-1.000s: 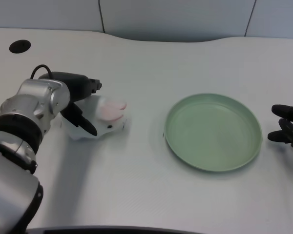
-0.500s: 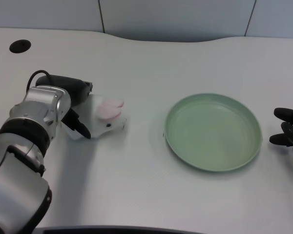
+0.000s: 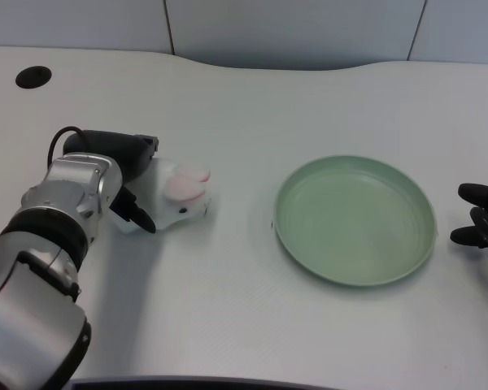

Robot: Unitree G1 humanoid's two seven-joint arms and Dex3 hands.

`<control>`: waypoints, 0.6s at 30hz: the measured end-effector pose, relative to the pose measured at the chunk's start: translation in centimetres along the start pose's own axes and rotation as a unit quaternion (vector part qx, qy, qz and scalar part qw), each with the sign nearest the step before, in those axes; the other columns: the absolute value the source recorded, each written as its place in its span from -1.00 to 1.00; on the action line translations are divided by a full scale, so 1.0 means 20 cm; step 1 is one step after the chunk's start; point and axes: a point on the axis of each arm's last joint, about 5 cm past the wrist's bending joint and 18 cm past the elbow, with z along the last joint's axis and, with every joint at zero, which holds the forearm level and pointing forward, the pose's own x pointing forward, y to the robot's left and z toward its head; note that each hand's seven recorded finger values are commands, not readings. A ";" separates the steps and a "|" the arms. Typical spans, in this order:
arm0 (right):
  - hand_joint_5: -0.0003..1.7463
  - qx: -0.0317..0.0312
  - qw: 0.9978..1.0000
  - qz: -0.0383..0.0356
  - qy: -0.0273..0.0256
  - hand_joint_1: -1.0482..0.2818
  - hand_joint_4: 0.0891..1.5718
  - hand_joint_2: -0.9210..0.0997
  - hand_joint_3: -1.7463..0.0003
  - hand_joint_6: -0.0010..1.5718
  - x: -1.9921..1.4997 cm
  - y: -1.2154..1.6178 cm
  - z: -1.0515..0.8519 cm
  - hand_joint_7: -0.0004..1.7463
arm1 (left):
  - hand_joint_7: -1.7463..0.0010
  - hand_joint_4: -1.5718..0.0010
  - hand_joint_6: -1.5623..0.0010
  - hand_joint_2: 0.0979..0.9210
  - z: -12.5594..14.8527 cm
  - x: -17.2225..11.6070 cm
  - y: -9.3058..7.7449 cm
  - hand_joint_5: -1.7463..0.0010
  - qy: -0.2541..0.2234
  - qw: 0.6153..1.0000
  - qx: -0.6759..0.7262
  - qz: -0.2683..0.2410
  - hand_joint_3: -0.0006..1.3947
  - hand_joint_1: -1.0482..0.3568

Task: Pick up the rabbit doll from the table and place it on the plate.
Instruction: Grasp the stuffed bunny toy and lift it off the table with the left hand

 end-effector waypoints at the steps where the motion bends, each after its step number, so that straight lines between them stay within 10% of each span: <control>1: -0.10 0.000 1.000 -0.001 0.000 -0.06 -0.02 -1.00 0.70 0.25 -0.005 -0.002 -0.004 -0.99 | 0.99 0.91 0.90 0.68 0.00 0.00 0.00 0.97 0.000 1.000 -0.004 0.000 -1.00 -0.73; 18: -0.13 -0.006 1.000 -0.005 -0.012 -0.04 -0.03 -1.00 0.70 0.25 -0.022 -0.013 -0.002 -0.99 | 0.95 0.67 0.63 0.46 -0.02 0.00 -0.03 0.92 -0.008 0.991 -0.132 -0.030 -1.00 -0.45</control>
